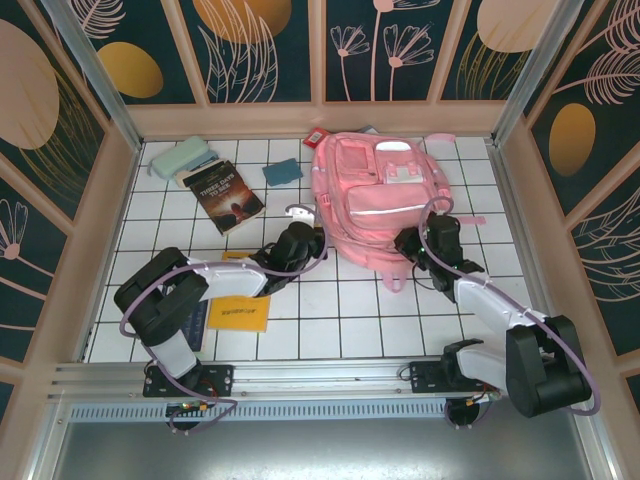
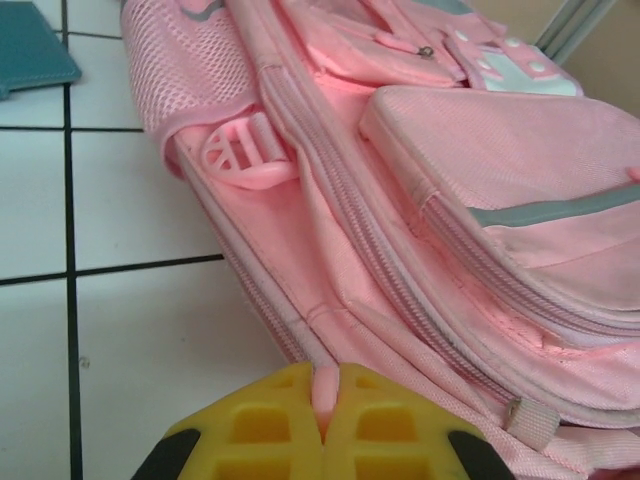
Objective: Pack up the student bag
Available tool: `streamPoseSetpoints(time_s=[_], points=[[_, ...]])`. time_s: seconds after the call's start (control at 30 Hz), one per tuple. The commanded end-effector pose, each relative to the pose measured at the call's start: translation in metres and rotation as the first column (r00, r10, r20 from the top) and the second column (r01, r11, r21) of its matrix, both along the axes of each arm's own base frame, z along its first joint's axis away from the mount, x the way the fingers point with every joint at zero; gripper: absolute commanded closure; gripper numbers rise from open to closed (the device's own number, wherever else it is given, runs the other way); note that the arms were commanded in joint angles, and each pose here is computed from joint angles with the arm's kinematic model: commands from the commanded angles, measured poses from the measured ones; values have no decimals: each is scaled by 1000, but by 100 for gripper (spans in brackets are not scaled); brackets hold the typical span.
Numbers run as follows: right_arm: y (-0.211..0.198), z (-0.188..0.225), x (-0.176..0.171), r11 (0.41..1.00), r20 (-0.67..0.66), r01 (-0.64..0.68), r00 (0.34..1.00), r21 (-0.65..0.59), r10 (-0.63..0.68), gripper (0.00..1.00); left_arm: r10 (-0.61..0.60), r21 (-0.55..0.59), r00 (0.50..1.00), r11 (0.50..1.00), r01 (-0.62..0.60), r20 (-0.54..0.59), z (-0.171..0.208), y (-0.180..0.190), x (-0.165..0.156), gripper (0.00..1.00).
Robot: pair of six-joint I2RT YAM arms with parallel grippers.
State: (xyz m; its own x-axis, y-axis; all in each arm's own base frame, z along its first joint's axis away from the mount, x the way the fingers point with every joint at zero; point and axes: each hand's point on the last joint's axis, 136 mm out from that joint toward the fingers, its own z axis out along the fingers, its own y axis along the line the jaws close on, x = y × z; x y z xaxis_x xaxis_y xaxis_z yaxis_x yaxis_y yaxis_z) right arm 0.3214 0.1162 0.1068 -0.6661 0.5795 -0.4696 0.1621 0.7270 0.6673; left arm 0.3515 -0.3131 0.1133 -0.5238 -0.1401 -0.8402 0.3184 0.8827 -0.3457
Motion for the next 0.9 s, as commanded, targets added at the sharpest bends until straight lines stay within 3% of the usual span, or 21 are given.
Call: streamPoseSetpoints(time_s=[0.0, 0.1, 0.3, 0.6, 0.87], points=[[-1, 17, 10, 992, 76, -62, 995, -112, 71, 62, 46, -11, 996, 999, -45, 82, 25, 15, 22, 100], [29, 36, 9, 963, 137, -166, 971, -212, 198, 53, -10, -48, 997, 999, 14, 79, 31, 8, 13, 100], [88, 45, 9, 895, 146, -345, 907, -282, 396, 60, -57, -75, 997, 995, 61, 59, 28, 2, 6, 100], [134, 39, 18, 839, 126, -450, 854, -306, 505, 57, -82, -98, 996, 991, 86, 46, 26, -2, 1, 100], [163, 18, 20, 801, 87, -549, 809, -240, 581, 57, -86, -102, 996, 991, 89, 40, 24, -3, 1, 100]])
